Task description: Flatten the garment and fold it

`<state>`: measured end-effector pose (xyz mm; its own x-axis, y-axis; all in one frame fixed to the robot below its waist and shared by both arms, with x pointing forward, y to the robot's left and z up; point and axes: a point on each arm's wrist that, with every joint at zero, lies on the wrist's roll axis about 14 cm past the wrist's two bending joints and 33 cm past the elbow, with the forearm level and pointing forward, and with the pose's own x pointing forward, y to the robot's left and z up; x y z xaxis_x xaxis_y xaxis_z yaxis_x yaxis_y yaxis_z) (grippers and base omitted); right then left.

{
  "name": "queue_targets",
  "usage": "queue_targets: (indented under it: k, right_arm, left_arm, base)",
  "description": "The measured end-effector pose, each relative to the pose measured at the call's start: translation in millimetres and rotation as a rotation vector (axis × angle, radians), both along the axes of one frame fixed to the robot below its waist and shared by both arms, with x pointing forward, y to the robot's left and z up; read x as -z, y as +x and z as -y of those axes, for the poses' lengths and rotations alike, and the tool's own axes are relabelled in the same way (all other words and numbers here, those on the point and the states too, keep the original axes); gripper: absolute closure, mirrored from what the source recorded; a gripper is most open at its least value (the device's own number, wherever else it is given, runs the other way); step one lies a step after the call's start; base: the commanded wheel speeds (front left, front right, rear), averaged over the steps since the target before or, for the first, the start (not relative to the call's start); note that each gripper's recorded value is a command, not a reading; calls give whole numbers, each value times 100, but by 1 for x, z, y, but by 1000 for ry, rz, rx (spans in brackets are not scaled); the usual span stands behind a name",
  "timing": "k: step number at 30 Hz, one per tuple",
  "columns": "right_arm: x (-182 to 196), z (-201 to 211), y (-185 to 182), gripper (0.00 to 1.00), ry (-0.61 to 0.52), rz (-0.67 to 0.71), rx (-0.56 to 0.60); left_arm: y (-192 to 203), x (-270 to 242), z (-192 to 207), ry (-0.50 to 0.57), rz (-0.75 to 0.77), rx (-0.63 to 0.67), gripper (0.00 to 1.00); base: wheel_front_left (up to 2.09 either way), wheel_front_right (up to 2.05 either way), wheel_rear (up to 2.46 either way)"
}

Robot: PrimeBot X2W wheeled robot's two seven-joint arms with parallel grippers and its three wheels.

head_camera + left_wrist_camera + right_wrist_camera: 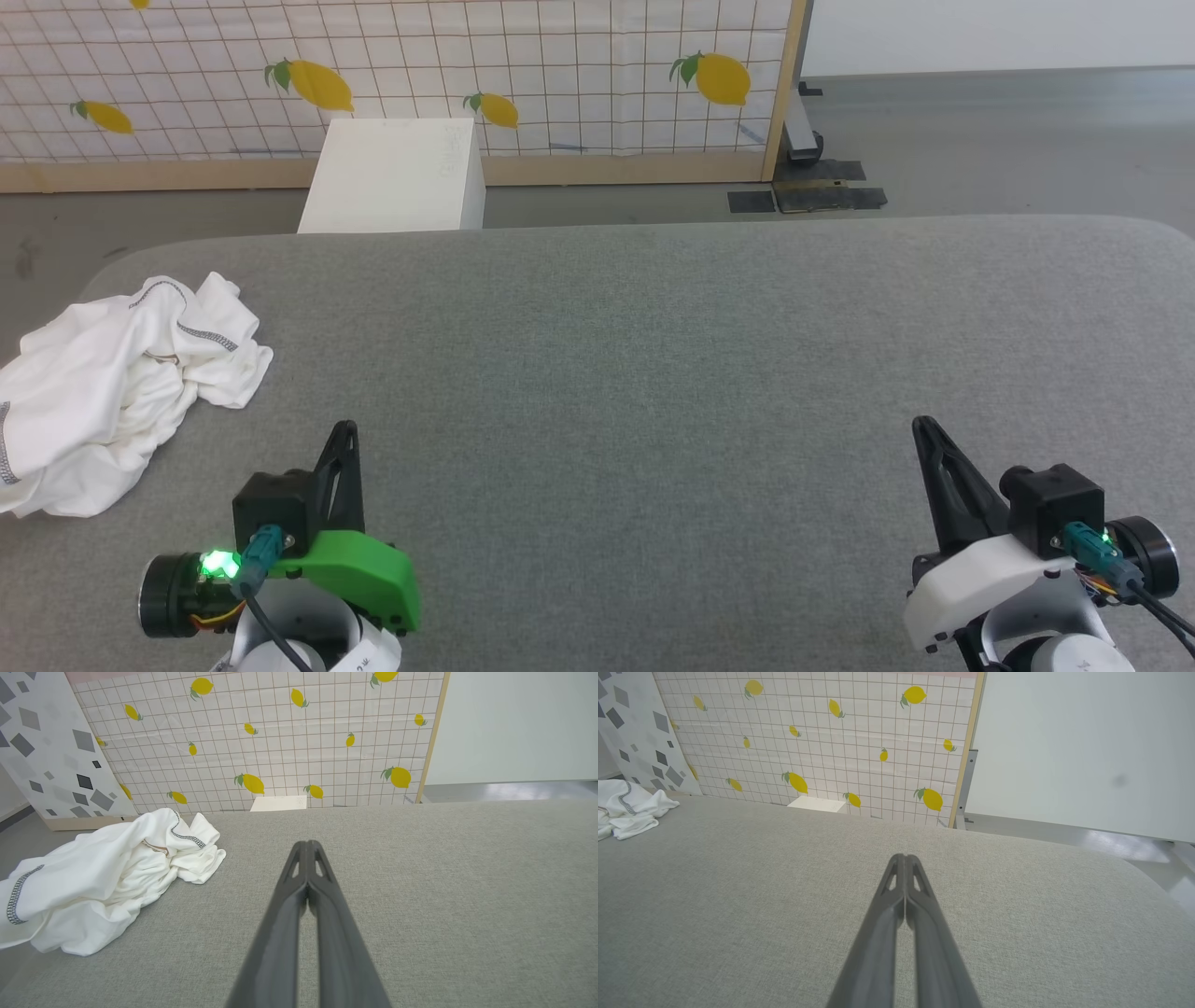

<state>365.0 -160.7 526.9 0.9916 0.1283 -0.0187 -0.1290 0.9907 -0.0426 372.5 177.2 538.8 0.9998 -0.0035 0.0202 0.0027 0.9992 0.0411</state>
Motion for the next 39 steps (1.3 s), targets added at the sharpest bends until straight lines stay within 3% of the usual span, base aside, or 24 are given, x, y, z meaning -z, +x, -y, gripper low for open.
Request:
queue_targets:
  k: [22, 23, 39]
  right_arm:
    - [0, 0, 0, 100, 0, 0, 0]
    - [0, 0, 0, 0, 0, 0, 0]
    - [4, 4, -1, 0, 28, -3, 12]
  left_arm:
    - [0, 0, 0, 0, 0, 0, 100]
    - [0, 0, 0, 0, 0, 0, 0]
    - [0, 4, 2, -24, 0, 3, 0]
  base:
    - [0, 0, 0]
    - [0, 0, 0]
    - [0, 0, 0]
